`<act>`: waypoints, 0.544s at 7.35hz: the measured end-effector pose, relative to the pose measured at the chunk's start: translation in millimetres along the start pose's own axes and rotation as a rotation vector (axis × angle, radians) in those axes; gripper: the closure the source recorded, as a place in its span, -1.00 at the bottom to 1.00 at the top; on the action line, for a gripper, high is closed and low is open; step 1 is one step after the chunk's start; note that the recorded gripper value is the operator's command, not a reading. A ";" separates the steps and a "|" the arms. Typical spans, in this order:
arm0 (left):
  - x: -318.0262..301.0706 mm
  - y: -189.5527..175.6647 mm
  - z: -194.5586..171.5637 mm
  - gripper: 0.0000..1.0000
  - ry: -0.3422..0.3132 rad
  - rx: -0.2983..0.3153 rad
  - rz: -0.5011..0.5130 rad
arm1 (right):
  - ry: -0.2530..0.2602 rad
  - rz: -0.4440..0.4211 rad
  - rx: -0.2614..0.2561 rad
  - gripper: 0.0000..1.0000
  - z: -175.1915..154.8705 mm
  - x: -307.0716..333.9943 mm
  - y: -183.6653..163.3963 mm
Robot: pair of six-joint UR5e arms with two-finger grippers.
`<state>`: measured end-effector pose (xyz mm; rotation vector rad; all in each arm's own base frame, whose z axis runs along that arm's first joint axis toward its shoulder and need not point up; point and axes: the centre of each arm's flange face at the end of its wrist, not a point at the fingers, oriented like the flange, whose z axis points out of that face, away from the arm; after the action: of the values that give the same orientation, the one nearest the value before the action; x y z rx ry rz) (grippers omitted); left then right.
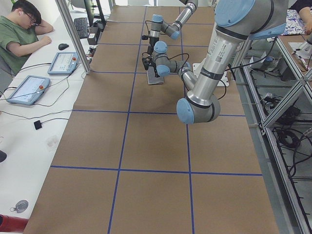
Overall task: Fold towel twice with both arms
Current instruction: 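Lay the folded half down with both grippers, grey side up, then grasp the near corner of the folded towel with the right gripper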
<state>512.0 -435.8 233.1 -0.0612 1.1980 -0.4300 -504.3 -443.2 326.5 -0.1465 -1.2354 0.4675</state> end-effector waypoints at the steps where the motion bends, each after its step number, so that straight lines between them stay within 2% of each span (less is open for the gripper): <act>1: -0.1 -2.5 -0.7 -0.98 -0.001 -0.003 -0.002 | 0.005 0.007 -0.004 -0.96 2.1 2.9 2.3; 4: 0.4 -10.1 -4.0 -0.98 0.000 0.006 -0.004 | 0.020 0.010 -0.021 -0.95 10.4 8.2 14.4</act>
<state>505.5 -444.4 234.0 -0.0586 1.1969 -0.4366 -515.7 -428.3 332.0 -0.1748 -1.2205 0.4603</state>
